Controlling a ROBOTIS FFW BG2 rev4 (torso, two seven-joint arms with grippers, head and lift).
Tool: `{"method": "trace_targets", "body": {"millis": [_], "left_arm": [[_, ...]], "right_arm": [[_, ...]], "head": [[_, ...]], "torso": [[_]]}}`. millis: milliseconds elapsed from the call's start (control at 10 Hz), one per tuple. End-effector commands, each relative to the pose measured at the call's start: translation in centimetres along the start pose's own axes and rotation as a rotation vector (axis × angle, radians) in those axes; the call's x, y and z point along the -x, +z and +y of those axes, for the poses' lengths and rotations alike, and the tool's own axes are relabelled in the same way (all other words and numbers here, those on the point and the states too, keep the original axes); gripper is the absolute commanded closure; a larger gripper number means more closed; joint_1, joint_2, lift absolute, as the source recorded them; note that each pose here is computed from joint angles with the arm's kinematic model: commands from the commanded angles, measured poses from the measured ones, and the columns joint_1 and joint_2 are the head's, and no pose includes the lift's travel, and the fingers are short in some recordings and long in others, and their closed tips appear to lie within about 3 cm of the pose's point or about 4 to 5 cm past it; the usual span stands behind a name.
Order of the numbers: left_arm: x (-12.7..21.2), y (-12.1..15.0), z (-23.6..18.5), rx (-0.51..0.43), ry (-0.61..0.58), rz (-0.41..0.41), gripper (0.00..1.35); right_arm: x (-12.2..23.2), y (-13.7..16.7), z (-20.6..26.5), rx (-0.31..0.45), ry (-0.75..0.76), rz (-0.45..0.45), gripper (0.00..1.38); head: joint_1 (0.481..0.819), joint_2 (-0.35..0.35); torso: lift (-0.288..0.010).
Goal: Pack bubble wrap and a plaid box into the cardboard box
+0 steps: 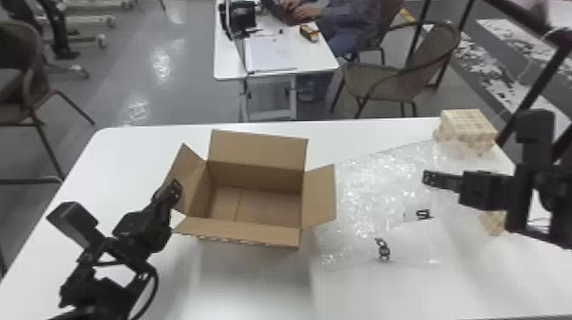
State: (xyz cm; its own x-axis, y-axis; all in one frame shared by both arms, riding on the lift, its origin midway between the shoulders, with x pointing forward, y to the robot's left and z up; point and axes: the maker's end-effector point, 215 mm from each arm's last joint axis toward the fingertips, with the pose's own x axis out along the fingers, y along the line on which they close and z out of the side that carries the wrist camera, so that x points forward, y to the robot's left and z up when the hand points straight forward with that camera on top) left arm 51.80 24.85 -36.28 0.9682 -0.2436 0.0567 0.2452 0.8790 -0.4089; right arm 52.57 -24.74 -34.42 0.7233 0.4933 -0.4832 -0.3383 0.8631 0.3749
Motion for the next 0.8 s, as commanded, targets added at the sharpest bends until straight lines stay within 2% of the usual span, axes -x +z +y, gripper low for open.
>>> {"method": "trace_targets", "body": {"millis": [0,200,500,700], "left_arm": [[0.0,0.0,0.0,0.002,0.004,-0.004,1.21],[0.0,-0.3,0.2,0.003,0.01,-0.001,1.21],[-0.1,-0.4,0.2,0.002,0.013,0.003,1.21],[-0.7,-0.5,-0.4,0.0,0.012,0.006,1.21]], "right_arm": [[1.3,1.9,0.5,0.016,0.008,-0.054,1.28],[3.1,4.8,1.8,0.058,0.021,-0.127,1.28],[5.6,10.9,4.4,0.106,0.08,-0.261,1.28],[5.8,13.4,6.3,0.123,0.143,-0.294,1.28]], "head": [[0.695,0.002],[0.695,-0.002],[0.695,0.001],[0.686,0.002]], "torso": [[-0.11],[-0.11],[-0.11],[-0.11]]}}
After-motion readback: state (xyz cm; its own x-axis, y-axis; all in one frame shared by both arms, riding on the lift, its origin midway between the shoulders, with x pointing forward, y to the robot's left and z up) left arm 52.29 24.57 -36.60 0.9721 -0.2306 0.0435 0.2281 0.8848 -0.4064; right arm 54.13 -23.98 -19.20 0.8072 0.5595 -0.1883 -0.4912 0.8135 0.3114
